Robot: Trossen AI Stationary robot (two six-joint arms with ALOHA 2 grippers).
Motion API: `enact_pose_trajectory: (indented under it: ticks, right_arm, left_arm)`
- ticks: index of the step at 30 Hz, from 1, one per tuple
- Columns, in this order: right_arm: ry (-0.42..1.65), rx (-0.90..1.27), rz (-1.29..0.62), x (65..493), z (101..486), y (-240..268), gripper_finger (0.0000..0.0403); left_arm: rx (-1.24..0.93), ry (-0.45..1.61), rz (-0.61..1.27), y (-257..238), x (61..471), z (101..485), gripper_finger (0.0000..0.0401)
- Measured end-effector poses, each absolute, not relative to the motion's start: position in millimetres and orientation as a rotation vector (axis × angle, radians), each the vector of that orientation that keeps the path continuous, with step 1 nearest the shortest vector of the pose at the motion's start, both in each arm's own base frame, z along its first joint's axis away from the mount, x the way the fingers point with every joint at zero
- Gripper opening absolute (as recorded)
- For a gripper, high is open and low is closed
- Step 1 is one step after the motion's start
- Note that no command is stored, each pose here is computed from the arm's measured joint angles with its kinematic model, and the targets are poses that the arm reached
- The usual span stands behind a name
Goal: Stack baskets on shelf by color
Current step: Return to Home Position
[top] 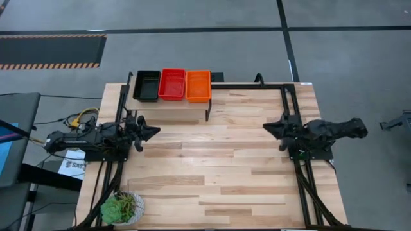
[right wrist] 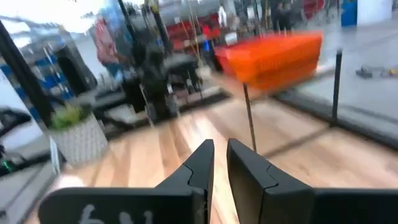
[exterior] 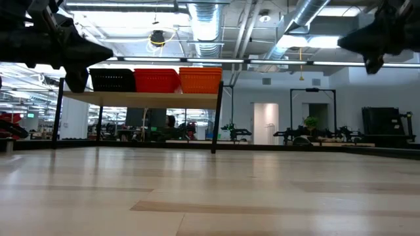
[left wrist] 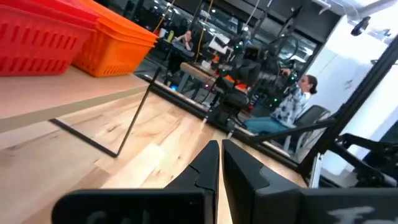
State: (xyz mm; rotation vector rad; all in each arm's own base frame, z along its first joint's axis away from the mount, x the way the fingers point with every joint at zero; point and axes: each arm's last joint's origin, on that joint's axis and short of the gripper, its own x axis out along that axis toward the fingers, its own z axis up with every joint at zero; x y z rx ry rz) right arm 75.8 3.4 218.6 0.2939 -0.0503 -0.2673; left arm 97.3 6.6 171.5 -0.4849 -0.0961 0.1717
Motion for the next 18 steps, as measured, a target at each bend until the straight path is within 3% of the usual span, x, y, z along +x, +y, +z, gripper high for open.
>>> enact_pose_trajectory:
  ticks: [11,18]
  right_arm:
    - [-0.039,0.287,-0.267,91.7,176.3,7.1,0.0069]
    - [-0.056,0.288,-0.268,93.3,175.9,7.3,0.0069]
  left_arm:
    - [-0.484,-0.093,0.153,4.7,97.5,171.4,0.0006]
    - [-0.500,-0.094,0.152,4.7,97.5,171.1,0.0006]
